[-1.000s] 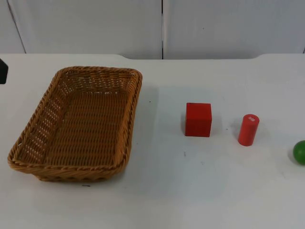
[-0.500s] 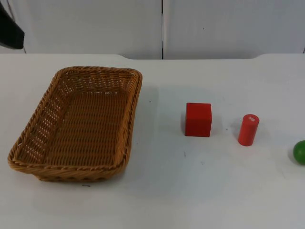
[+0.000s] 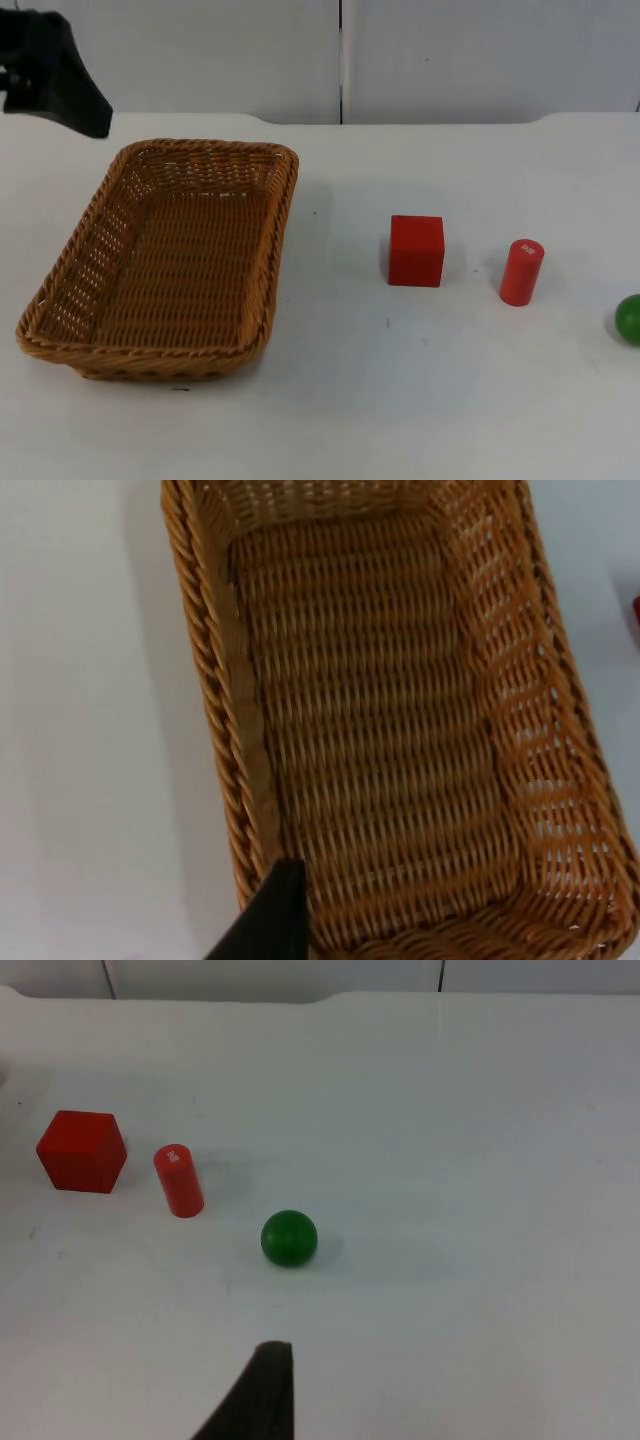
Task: Pick up the basket with the left hand and place the object to the left of the red cylinder into the basket with the right hand.
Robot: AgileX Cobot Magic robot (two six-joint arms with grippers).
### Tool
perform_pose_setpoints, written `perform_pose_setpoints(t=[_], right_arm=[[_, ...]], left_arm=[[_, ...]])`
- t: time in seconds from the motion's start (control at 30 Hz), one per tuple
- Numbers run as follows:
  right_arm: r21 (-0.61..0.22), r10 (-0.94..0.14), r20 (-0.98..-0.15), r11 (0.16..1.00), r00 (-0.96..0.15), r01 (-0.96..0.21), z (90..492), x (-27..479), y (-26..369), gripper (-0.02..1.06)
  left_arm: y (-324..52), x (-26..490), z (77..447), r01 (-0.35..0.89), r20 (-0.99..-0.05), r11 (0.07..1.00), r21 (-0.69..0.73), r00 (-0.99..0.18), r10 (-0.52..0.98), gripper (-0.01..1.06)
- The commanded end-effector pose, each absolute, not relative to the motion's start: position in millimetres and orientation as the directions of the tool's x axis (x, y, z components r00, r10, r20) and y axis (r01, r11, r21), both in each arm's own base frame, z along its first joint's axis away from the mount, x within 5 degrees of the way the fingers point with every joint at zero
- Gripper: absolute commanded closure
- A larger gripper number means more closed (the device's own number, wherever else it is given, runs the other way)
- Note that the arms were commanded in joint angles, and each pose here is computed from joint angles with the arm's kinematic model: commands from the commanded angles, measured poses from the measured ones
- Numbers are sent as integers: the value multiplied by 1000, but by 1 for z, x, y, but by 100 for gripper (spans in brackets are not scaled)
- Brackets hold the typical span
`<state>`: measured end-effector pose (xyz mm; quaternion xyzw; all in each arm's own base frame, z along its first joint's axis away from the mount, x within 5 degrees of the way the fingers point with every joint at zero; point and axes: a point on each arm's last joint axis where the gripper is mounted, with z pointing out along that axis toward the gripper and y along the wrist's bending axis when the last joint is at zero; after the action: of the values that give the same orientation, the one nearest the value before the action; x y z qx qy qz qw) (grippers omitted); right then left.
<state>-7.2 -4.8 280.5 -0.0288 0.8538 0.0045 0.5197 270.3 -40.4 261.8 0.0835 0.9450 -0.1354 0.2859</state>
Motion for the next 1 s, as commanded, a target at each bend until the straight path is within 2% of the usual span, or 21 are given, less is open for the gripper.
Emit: perform_pose_setpoints(t=[0.0,0.33,0.57,0.67,0.97], right_arm=[[-29,-49,-888,998,-457,-51,280,-7,-4,-1],[-29,-49,-888,998,-457,-51,280,-7,-4,-1],[-29,-49,-888,998,-457,-51,280,-7,-4,-1],[-29,-49,-888,998,-457,-51,280,-7,-4,-1],[-29,-49,-888,998,-457,-51,280,-7,-4,-1]], left_arm=[[-42,284,250,225,-536,948,-223,-841,74,0],[-44,320,222,221,-467,949,-226,-879,94,0],[-46,346,224,240,-476,947,-216,-872,112,0],[-46,362,220,250,-447,943,-221,-885,130,0],[-17,385,189,112,-334,955,-275,-943,14,0]])
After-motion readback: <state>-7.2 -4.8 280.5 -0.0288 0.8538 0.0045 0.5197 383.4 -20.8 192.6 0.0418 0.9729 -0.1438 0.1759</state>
